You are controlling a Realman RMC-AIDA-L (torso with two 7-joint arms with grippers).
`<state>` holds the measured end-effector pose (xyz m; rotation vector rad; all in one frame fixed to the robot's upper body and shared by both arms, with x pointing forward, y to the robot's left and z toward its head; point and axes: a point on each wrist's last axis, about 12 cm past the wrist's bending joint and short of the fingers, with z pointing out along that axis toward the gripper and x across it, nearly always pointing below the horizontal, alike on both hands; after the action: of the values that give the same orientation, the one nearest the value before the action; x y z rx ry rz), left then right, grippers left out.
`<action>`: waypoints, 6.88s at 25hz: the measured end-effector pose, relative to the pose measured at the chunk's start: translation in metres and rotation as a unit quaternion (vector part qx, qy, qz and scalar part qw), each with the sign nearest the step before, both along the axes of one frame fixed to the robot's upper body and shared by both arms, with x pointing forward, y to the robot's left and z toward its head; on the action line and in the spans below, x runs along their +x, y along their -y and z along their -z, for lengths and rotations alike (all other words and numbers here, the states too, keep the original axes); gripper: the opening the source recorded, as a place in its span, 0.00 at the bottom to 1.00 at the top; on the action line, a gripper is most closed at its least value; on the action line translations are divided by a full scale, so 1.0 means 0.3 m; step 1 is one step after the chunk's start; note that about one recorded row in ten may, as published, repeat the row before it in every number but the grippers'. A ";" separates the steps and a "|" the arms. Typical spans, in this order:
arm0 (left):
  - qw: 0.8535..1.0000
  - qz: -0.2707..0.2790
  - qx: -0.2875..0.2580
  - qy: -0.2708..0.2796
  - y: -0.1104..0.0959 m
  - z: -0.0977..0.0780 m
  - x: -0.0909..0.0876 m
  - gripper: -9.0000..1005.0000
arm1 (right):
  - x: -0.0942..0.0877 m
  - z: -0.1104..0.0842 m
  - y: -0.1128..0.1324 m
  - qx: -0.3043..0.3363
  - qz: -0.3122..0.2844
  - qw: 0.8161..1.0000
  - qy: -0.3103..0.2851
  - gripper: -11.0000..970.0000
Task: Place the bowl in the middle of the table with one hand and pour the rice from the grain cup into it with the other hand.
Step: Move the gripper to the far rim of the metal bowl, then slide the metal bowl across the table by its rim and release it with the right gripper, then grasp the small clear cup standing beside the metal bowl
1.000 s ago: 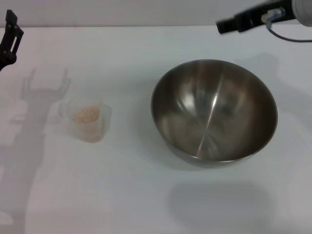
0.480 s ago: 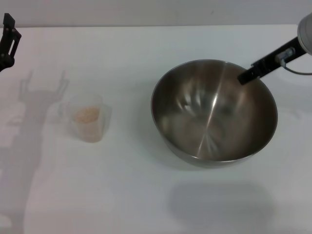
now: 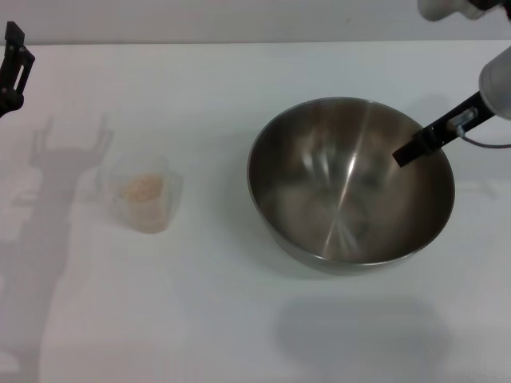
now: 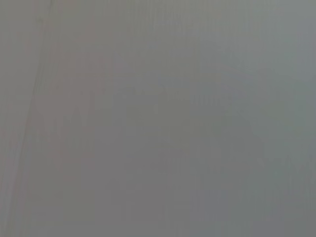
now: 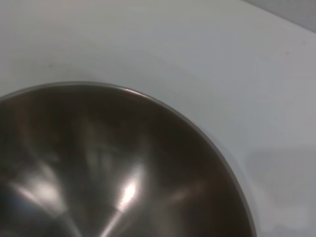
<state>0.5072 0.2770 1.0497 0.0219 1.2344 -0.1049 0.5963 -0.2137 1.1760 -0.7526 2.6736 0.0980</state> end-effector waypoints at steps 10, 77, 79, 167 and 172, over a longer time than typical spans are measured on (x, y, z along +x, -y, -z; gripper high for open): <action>1.000 0.001 0.000 0.001 0.003 -0.002 0.004 0.85 | 0.021 0.062 -0.008 0.034 -0.006 0.999 -0.019 0.73; 1.000 -0.009 -0.005 -0.002 -0.017 0.004 -0.010 0.84 | 0.079 0.009 -0.171 0.113 -0.082 0.990 0.012 0.28; 1.000 -0.011 -0.005 -0.003 -0.020 0.006 -0.014 0.84 | 0.085 -0.019 -0.183 0.113 -0.089 0.989 0.035 0.37; 0.970 0.095 0.093 -0.203 0.029 0.223 -0.164 0.83 | -0.210 0.380 0.282 0.248 0.113 0.707 0.653 0.55; 0.971 0.085 0.089 -0.207 0.025 0.221 -0.147 0.83 | -0.203 0.377 0.277 0.250 0.112 0.707 0.652 0.55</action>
<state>0.4632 0.2696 0.9833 0.2738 1.6556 -0.1528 0.5354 -0.2967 1.0631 -0.1279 1.2207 0.1427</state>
